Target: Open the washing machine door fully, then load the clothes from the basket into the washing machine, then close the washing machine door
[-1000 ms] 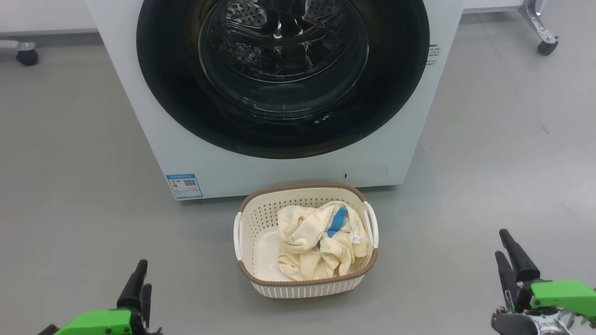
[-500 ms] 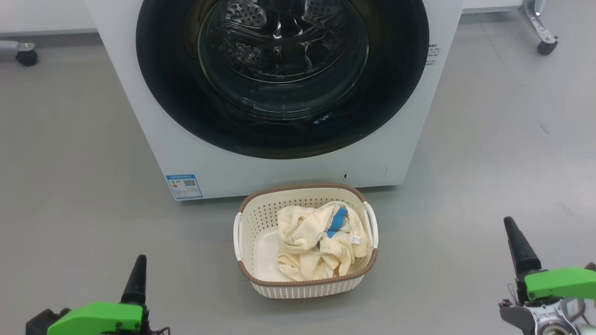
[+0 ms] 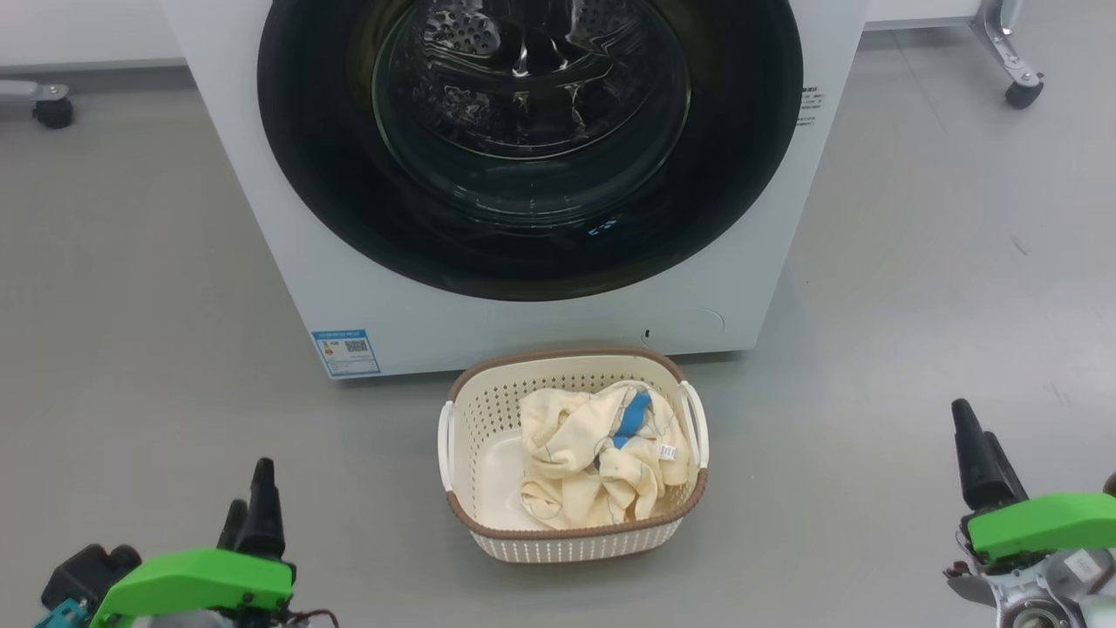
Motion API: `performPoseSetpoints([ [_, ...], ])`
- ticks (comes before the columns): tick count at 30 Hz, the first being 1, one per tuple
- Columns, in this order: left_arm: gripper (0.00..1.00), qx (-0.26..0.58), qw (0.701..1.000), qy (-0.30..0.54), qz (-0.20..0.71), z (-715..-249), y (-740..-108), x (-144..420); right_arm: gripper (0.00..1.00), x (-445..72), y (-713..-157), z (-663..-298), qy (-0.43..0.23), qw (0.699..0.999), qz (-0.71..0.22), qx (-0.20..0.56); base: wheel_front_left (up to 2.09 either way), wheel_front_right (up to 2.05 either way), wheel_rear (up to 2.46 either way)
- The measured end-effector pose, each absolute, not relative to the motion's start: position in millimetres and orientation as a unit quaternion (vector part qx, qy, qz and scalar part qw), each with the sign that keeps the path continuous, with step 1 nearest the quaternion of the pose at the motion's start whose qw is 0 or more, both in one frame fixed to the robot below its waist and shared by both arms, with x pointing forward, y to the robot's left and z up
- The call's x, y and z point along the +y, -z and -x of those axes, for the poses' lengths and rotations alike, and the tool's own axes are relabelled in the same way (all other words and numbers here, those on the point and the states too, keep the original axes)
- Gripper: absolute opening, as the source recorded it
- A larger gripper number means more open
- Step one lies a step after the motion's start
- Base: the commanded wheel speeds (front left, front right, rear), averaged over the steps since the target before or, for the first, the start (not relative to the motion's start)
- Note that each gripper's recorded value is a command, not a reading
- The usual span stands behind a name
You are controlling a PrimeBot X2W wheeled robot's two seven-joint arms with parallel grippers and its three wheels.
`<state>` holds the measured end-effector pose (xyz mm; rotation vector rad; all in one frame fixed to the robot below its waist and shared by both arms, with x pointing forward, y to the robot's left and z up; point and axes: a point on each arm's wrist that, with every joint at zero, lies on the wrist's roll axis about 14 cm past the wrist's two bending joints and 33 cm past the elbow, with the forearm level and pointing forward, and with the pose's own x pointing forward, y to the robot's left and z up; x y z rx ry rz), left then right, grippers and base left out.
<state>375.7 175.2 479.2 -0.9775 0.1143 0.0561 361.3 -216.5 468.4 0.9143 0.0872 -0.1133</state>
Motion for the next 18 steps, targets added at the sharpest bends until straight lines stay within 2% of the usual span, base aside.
performPoseSetpoints([
  [7,1.0,0.048,0.91,-0.018,0.412,-376,-485,174,1.0,-217,-474,-363,0.047,0.92,-0.386,0.041,0.0,0.0,0.0],
  [18,1.0,0.038,0.934,-0.003,0.354,-377,-489,167,1.0,-213,-487,-369,0.029,0.948,-0.317,0.029,0.0,0.0,0.0],
])
